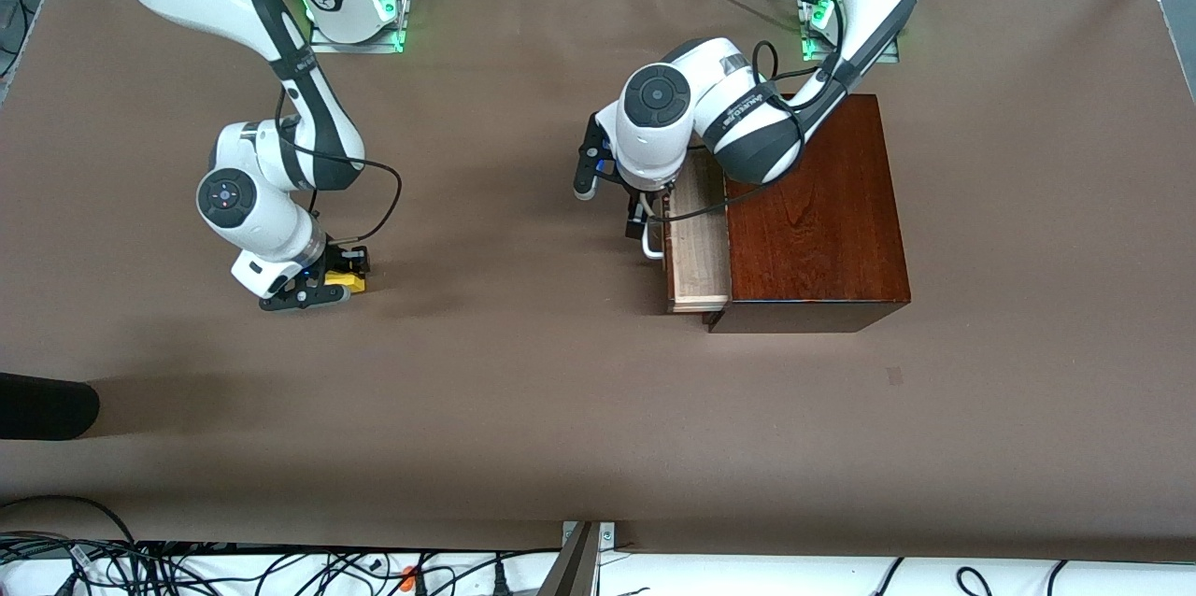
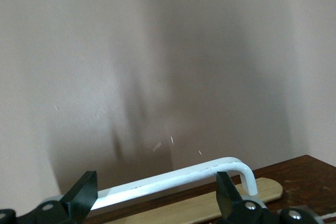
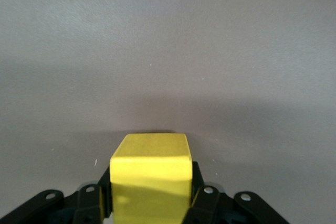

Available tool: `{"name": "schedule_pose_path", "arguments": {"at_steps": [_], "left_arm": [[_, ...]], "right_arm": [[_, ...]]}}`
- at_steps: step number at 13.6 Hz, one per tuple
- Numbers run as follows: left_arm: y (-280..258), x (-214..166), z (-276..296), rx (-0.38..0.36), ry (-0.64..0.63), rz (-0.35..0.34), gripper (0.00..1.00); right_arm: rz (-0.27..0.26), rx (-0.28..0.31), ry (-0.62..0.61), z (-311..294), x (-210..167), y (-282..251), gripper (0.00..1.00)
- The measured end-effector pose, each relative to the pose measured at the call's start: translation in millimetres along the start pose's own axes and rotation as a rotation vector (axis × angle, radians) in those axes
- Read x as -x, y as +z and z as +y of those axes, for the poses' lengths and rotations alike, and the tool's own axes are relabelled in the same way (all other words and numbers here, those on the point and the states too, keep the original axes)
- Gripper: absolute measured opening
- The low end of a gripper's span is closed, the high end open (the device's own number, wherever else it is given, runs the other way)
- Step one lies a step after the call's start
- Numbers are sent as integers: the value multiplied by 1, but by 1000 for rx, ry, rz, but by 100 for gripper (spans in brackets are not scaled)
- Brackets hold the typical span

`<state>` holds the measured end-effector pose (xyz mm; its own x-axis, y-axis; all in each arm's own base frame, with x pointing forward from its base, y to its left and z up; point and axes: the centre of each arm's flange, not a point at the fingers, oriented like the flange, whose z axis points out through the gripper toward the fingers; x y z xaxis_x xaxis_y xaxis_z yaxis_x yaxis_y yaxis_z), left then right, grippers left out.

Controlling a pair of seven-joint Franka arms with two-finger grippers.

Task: Open drawer, take yellow block, close drawer
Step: 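Set the cube down with the right gripper while the left gripper pushes the drawer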

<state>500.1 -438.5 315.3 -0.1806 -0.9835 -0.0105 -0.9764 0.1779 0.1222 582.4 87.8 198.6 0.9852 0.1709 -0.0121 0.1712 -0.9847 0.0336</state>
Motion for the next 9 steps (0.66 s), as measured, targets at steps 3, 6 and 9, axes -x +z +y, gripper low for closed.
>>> {"name": "schedule_pose_path", "arguments": {"at_steps": [3,6,9], "left_arm": [[-3,15,0,33,-19,-39,100],[-10,31,-2,51,-41,-71,100],[-13,41,-5,56,-61,-80,100]], "right_arm": [[13,1,0,0,-2,2,56],[63,-2,0,0,-9,-23,84],[85,-19,-4,-3,-20,-96,100]]}}
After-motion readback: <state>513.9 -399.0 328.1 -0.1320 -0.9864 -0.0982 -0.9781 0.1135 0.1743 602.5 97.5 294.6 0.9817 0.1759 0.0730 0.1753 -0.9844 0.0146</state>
